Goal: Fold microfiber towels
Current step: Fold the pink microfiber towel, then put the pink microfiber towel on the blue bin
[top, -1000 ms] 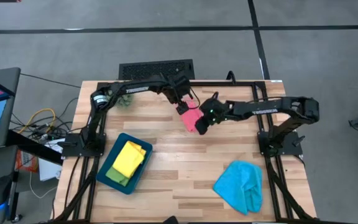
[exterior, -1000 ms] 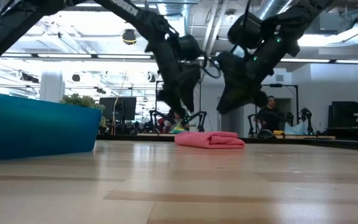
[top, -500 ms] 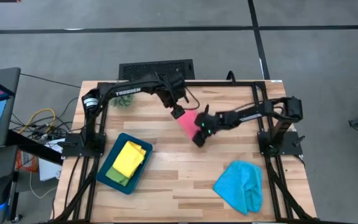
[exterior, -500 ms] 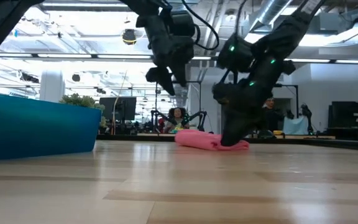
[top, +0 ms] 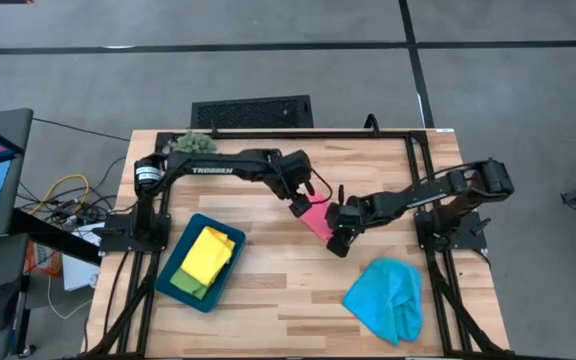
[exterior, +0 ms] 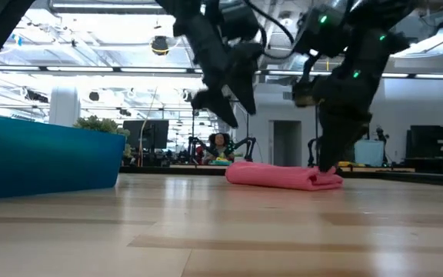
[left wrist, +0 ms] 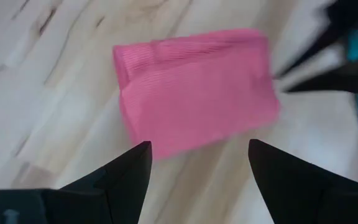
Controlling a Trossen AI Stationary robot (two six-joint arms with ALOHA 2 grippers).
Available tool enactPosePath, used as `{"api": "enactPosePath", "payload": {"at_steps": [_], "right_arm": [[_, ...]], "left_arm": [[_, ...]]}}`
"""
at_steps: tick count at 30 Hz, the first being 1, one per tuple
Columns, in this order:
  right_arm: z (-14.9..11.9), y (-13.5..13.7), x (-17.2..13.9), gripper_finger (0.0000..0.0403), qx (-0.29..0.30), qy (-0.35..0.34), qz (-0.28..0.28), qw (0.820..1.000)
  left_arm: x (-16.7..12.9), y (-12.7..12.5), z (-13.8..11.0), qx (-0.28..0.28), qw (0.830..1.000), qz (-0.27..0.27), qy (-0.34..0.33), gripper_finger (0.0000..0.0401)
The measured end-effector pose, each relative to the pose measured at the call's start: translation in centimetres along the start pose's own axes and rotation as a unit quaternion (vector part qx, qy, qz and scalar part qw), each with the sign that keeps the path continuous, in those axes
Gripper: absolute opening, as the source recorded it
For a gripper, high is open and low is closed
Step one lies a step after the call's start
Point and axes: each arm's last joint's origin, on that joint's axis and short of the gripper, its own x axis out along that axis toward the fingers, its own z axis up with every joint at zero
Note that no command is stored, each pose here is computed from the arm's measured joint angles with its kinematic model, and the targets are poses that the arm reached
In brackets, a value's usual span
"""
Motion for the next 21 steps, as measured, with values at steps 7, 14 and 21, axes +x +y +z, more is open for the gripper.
{"api": "enactPosePath", "payload": {"at_steps": [7,14,21], "right_arm": [[-2.3,0.2,-2.9,0.0092,0.044,-0.028,0.009,0.999],[-4.2,-0.4,-3.9,0.0092,0.11,-0.053,0.012,0.992],[-4.7,-0.7,-3.5,0.0092,0.136,-0.05,0.009,0.989]], "left_arm": [[4.6,2.5,-2.5,-0.067,0.994,0.015,-0.083,0.026],[8.6,2.0,-3.8,-0.039,0.991,0.004,-0.131,0.026],[12.2,0.4,-3.2,-0.022,0.989,0.046,-0.137,0.026]]}}
